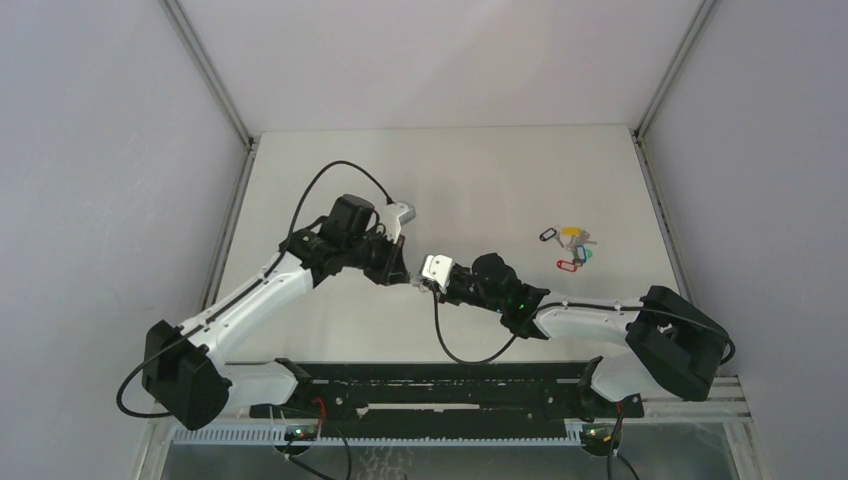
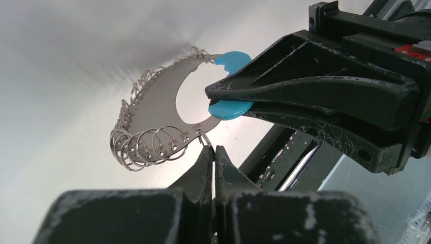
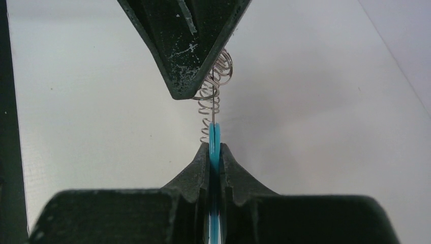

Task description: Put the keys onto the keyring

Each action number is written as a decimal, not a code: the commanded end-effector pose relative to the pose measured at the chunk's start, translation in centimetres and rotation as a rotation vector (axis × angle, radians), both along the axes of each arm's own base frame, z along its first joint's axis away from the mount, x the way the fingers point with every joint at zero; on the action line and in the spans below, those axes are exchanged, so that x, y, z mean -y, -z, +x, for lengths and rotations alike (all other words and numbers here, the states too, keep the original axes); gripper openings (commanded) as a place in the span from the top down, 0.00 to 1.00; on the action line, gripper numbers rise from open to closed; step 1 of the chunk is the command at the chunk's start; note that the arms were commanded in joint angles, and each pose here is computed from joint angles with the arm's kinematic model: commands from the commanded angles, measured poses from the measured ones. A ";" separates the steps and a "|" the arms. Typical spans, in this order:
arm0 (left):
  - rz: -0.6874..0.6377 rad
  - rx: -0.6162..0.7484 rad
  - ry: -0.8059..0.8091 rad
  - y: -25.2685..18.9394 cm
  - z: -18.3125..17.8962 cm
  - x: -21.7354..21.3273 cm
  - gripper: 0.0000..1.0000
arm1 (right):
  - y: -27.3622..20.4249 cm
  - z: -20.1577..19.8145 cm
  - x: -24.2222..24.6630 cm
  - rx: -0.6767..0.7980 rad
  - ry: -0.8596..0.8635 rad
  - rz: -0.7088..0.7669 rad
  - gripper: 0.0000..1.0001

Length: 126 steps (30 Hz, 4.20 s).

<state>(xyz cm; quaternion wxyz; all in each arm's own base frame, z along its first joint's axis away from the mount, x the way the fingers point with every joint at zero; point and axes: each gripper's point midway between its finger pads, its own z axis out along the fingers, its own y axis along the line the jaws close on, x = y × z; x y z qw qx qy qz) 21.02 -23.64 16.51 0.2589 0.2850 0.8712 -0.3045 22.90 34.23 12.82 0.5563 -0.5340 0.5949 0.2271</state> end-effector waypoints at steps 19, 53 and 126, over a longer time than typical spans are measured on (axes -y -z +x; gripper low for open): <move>-0.180 -0.155 0.018 -1.5 0.1 2.9 1.00 | -5.6 -2.0 3.1 0.250 -0.122 0.125 0.62; -0.389 -0.552 -0.160 -2.4 -1.8 4.2 1.00 | -5.1 0.6 3.0 0.331 -0.065 0.060 0.77; -0.607 -0.717 -0.365 -3.1 -2.1 4.7 1.00 | -4.0 -1.3 0.4 0.434 -0.042 0.069 1.00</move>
